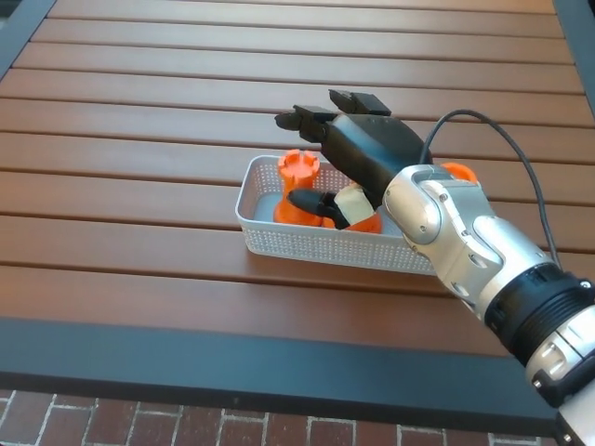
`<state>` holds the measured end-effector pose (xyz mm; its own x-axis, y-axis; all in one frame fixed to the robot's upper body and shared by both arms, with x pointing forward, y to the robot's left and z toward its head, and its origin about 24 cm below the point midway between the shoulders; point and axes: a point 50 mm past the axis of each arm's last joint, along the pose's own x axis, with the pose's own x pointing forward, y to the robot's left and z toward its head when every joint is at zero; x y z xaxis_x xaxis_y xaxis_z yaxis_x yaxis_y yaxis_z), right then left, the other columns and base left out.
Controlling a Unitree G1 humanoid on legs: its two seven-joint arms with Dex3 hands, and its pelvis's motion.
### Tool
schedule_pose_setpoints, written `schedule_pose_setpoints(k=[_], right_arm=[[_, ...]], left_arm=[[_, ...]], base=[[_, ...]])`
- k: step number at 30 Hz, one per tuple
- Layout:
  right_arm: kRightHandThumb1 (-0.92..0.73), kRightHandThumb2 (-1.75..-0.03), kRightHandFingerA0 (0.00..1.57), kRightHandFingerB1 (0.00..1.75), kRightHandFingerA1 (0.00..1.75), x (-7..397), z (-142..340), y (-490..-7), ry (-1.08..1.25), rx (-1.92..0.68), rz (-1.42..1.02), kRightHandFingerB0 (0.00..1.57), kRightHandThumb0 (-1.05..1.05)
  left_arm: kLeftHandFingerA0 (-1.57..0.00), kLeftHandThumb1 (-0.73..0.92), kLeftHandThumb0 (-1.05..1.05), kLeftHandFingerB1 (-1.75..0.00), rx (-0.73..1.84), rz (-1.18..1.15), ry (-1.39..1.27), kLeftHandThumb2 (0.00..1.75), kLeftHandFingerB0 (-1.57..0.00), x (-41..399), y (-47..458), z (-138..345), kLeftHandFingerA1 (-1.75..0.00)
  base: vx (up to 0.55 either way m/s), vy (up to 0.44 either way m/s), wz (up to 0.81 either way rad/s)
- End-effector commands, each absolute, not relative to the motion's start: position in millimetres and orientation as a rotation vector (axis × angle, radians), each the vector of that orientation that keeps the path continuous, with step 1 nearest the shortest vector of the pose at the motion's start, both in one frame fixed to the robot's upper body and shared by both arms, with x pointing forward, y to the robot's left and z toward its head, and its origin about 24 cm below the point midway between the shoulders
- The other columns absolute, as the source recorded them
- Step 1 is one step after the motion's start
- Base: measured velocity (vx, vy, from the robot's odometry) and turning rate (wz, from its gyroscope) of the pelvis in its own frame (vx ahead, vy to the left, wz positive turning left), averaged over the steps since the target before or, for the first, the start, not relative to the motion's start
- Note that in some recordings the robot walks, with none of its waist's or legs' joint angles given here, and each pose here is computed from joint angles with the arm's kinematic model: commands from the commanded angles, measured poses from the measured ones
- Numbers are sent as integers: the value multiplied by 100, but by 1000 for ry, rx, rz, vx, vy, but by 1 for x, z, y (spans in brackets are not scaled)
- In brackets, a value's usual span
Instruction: Using the right hand to place 3 different shape and weight chess pieces into a small container
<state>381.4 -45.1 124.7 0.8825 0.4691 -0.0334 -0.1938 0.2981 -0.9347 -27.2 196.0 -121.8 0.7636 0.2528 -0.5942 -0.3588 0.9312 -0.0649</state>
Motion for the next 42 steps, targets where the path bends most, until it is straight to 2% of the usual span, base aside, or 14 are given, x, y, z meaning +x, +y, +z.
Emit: schedule_pose_setpoints(k=[1, 6, 7, 8, 9, 15, 18, 19, 21, 22, 27, 28, 30, 42], right_arm=[[-74, -108, 0, 15, 11, 379, 108, -54, -176, -1249, 467, 13, -102], [-66, -104, 0, 9, 16, 376, 123, -44, -287, -1262, 460, 10, -99], [-72, -80, 0, 21, 0, 376, 128, -42, -305, -1253, 457, 0, -87], [-72, -80, 0, 21, 0, 375, 131, -42, -315, -1248, 455, 0, -87], [-66, -107, 0, 8, 18, 376, 136, -40, -323, -1238, 452, 0, -99], [-72, -113, 0, 5, 19, 372, 183, -45, -402, -1192, 436, 0, -105], [-73, -113, 0, 5, 21, 370, 198, -50, -423, -1184, 431, 0, -105], [-82, -97, 0, 6, 0, 365, 219, -60, -455, -1178, 419, 0, -104], [-82, -97, 0, 6, 0, 357, 242, -71, -494, -1177, 407, 0, -104], [-92, -78, 0, 1, 0, 354, 251, -76, -505, -1180, 402, 0, -105], [-91, -88, 0, 8, 0, 326, 312, -118, -619, -1106, 336, 0, -105], [-77, -103, 0, 0, 0, 316, 332, -138, -639, -1079, 300, 0, -104], [-85, -127, 0, 7, 17, 284, 366, -184, -668, -1020, 234, 0, -105], [-67, -95, 0, 12, 1, 106, 296, -347, -266, -721, -190, 9, -92]], left_arm=[[-132, 19, -7, -139, -167, 316, 661, 171, -118, -36, 196, -123, -153], [-129, 18, -10, -142, -130, 324, 671, 170, -117, -39, 196, -122, -155], [-130, 16, -8, -141, -136, 329, 678, 169, -119, -40, 196, -123, -153], [-130, 16, -8, -141, -140, 333, 682, 169, -119, -40, 195, -123, -153], [-130, 18, -9, -141, -145, 339, 692, 170, -118, -41, 196, -124, -152], [-131, 18, -4, -142, -157, 368, 718, 164, -117, -43, 198, -126, -153], [-132, 18, -3, -142, -151, 367, 721, 165, -117, -41, 198, -127, -152], [-132, 22, -8, -142, -137, 353, 711, 163, -114, -39, 200, -126, -151], [-132, 22, -8, -142, -117, 338, 699, 163, -114, -37, 201, -125, -151], [-133, 24, -10, -138, -125, 345, 701, 161, -116, -38, 202, -125, -150], [-136, 19, -13, -138, -169, 372, 682, 163, -120, -34, 202, -125, -148], [-137, 16, -9, -140, -164, 374, 682, 166, -120, -32, 202, -126, -145], [-142, 16, -9, -141, -152, 374, 671, 171, -122, -27, 202, -126, -145], [-141, 18, -10, -139, -133, 378, 617, 167, -120, -13, 206, -124, -142]], base=[[0, 0, 0], [0, 0, 0], [0, 0, 0], [0, 0, 0], [0, 0, 0], [0, 0, 0], [0, 0, 0], [0, 0, 0], [0, 0, 0], [0, 0, 0], [0, 0, 1], [0, 0, 0], [0, 0, 0], [0, 0, 0]])
